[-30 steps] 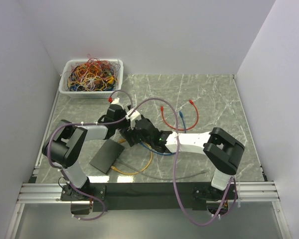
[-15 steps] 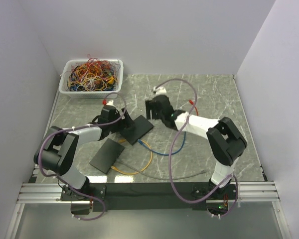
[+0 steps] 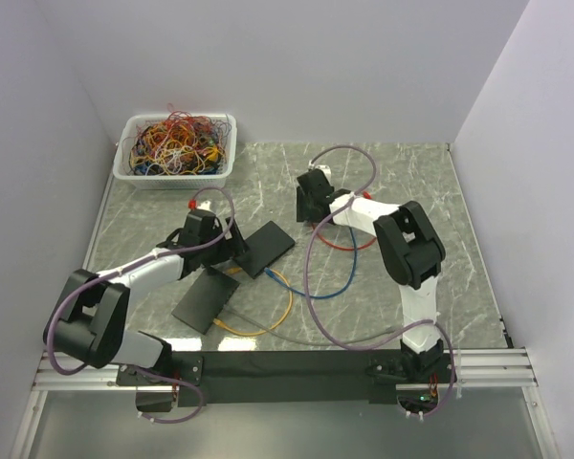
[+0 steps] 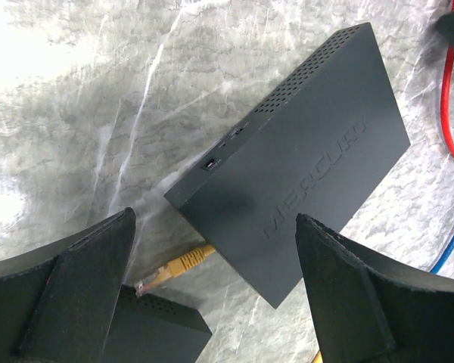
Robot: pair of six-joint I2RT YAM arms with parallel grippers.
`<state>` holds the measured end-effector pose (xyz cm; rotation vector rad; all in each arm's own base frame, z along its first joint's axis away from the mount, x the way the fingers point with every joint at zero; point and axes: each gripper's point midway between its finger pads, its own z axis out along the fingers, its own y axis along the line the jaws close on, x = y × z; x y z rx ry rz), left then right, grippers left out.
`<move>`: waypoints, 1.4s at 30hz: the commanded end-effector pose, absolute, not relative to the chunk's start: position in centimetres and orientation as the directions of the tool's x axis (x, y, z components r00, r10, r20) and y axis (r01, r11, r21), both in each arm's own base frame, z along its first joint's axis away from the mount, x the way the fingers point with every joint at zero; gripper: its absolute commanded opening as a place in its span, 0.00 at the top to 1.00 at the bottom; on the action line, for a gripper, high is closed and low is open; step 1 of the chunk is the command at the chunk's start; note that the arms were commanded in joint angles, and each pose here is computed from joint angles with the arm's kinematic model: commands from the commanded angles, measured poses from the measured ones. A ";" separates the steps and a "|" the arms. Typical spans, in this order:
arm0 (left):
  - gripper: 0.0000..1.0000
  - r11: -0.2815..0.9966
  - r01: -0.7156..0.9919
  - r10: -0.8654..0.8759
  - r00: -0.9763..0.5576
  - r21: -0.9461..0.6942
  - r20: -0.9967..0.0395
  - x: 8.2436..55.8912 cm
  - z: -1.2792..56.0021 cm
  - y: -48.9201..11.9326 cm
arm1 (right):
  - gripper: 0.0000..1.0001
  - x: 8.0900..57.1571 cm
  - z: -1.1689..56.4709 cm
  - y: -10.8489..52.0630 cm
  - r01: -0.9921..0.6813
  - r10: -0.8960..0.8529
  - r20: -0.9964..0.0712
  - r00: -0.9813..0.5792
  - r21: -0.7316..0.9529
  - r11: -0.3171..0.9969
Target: Insert the plug into the switch port
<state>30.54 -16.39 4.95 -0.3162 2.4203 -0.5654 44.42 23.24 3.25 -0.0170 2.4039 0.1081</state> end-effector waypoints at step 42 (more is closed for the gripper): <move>0.07 0.901 -0.166 -0.404 -0.655 -0.400 -0.638 29.7 8.1 -12.1 | 1.00 29.5 14.8 36.1 -0.662 -0.114 -0.922 -0.371 0.176 0.728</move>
